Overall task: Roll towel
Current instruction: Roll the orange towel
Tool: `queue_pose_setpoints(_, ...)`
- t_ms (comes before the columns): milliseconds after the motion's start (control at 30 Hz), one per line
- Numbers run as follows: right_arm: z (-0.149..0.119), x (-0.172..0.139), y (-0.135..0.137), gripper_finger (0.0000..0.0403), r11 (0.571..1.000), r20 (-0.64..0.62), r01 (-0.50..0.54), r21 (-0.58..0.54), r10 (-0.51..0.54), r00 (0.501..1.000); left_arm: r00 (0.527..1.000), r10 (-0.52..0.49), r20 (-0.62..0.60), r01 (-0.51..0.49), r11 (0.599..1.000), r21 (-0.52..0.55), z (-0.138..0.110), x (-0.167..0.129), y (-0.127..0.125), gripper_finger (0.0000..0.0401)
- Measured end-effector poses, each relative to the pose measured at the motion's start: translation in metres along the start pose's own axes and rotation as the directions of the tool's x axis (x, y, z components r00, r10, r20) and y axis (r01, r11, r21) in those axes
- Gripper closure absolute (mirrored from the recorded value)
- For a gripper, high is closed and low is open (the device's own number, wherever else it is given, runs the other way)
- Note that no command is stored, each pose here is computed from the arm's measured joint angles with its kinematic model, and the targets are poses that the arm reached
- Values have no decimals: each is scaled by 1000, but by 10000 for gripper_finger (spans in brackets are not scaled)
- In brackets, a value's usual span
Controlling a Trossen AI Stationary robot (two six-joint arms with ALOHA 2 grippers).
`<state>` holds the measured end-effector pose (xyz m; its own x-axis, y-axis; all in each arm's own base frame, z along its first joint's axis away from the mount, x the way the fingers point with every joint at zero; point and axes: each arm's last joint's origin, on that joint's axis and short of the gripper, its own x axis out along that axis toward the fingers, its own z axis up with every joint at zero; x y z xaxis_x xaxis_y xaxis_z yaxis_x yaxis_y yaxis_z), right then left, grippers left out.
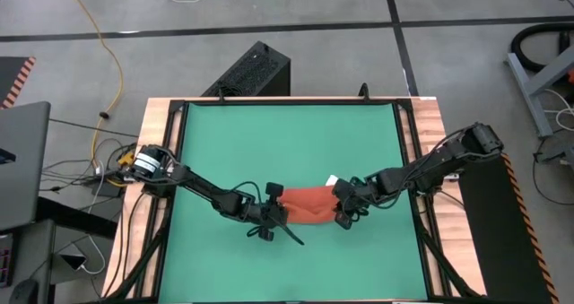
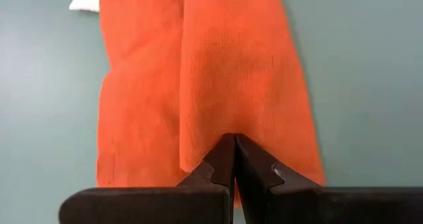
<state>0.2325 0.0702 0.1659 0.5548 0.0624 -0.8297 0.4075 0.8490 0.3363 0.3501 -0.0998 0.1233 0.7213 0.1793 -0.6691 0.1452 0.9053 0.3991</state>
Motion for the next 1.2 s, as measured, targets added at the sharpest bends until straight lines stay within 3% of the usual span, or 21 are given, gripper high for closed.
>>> queue_pose_setpoints(167,4,0,0,294,998,86,45,-53,-40,995,1000,22,-20,-22,1000,13,-2,-1,-2,401)
queue_pose_setpoints(400,10,-1,5,294,974,195,83,-213,-41,980,999,23,-43,-23,1000,-15,-4,-1,-2,401)
queue_pose_setpoints(633,-15,-15,41,311,907,375,141,-396,20,927,997,18,-75,-21,999,-43,-7,-2,-2,401)
queue_pose_setpoints(833,-46,-13,43,352,901,453,229,-368,-41,890,997,16,-76,-19,999,-44,-7,-2,-3,401)
queue_pose_setpoints(1200,-59,-2,27,390,914,431,189,-358,-18,902,997,15,-71,-20,997,-74,-6,-2,-2,401)
